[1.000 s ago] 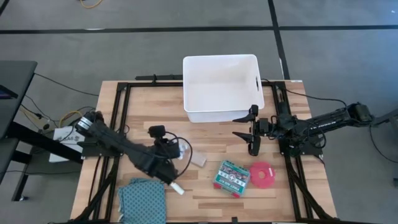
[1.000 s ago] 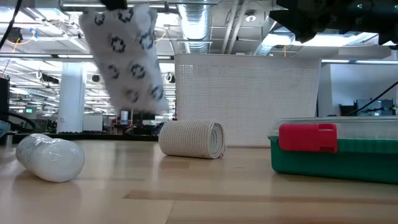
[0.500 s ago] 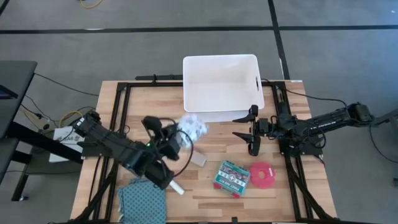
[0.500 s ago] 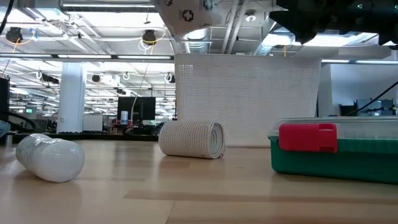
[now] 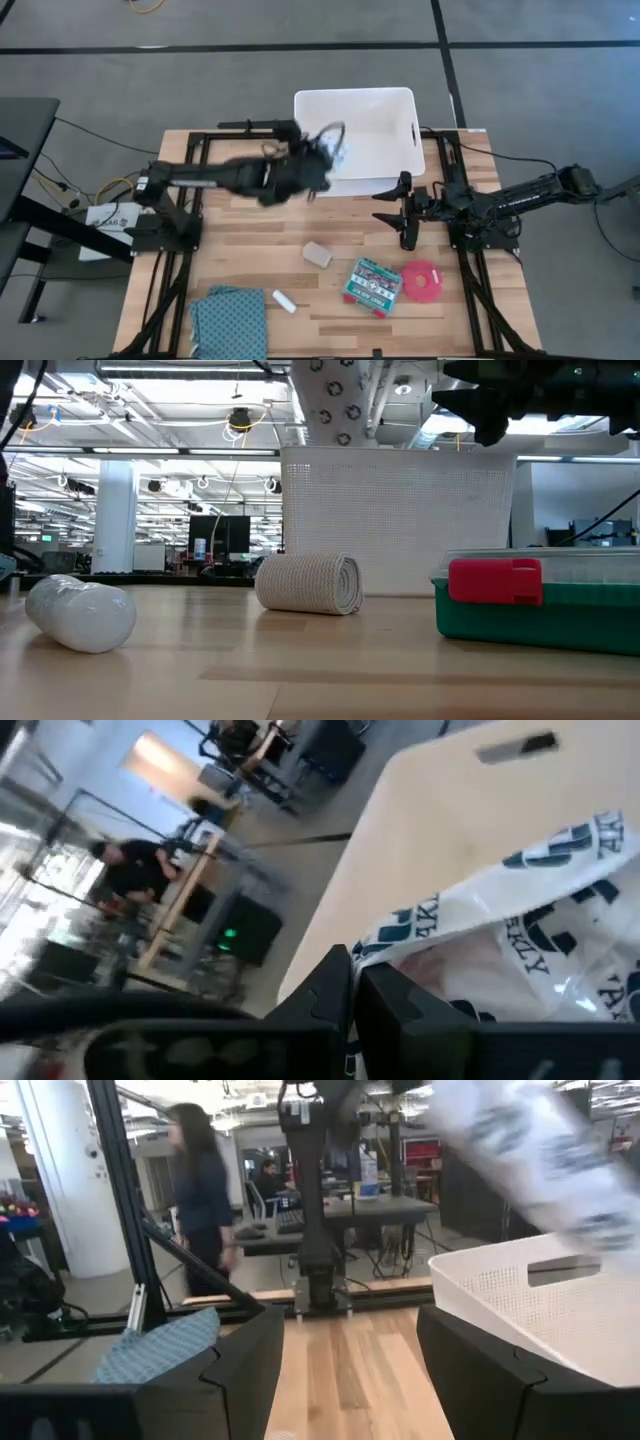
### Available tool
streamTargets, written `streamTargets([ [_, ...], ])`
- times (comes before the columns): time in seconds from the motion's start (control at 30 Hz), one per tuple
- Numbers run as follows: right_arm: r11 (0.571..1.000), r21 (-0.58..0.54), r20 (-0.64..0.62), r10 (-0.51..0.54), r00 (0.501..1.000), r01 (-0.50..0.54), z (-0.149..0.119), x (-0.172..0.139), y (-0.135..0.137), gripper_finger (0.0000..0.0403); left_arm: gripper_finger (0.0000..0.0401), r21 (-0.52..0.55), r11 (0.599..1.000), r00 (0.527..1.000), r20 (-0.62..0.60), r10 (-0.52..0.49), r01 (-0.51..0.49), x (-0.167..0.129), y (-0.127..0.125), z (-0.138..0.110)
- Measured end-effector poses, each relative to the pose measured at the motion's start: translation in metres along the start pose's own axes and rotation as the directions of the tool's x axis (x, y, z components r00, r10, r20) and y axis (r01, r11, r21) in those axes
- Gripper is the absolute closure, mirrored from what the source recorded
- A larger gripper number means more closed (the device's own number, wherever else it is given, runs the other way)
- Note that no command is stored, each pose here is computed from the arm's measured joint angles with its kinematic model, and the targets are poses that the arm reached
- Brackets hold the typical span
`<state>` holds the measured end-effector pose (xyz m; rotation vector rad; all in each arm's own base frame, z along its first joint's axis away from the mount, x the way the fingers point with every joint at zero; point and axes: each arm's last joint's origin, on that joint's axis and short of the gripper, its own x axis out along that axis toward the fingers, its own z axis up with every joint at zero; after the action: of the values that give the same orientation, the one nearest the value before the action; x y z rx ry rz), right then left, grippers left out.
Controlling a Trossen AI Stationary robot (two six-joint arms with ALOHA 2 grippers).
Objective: Pick & place medical supplies in basket/bin
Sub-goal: Put the white mailer bag into the white bin
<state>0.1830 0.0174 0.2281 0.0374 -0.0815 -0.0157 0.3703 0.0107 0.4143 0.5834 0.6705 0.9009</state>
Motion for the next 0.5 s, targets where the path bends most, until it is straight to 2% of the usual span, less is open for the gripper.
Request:
streamTargets([
  [0.1,1.0,0.022,-0.034,0.008,0.999,-0.007,-0.003,0.0,0.002,0.0178,0.0401,-0.026,0.999,0.998,-0.04,0.045,-0.047,0.03,0.021,-0.005],
  [0.2,0.997,0.081,-0.061,0.023,0.998,-0.018,-0.006,-0.001,0.004,0.0178,0.0401,-0.085,0.996,0.997,-0.058,-0.042,0.037,0.058,0.03,-0.017],
  [0.33,0.994,0.105,-0.111,0.04,0.993,-0.029,-0.012,0.0,0.008,0.0178,0.0401,-0.138,0.978,0.982,-0.088,-0.168,0.155,0.086,0.024,-0.038],
  [0.4,0.991,0.129,-0.126,0.049,0.991,-0.033,-0.015,0.001,0.01,0.0178,0.0401,-0.144,0.978,0.981,-0.104,-0.165,0.149,0.099,0.014,-0.046],
  [0.5,0.988,0.149,-0.156,0.058,0.986,-0.035,-0.02,0.004,0.012,0.0178,0.0401,-0.086,0.986,0.974,-0.166,-0.154,0.142,0.117,-0.004,-0.062],
])
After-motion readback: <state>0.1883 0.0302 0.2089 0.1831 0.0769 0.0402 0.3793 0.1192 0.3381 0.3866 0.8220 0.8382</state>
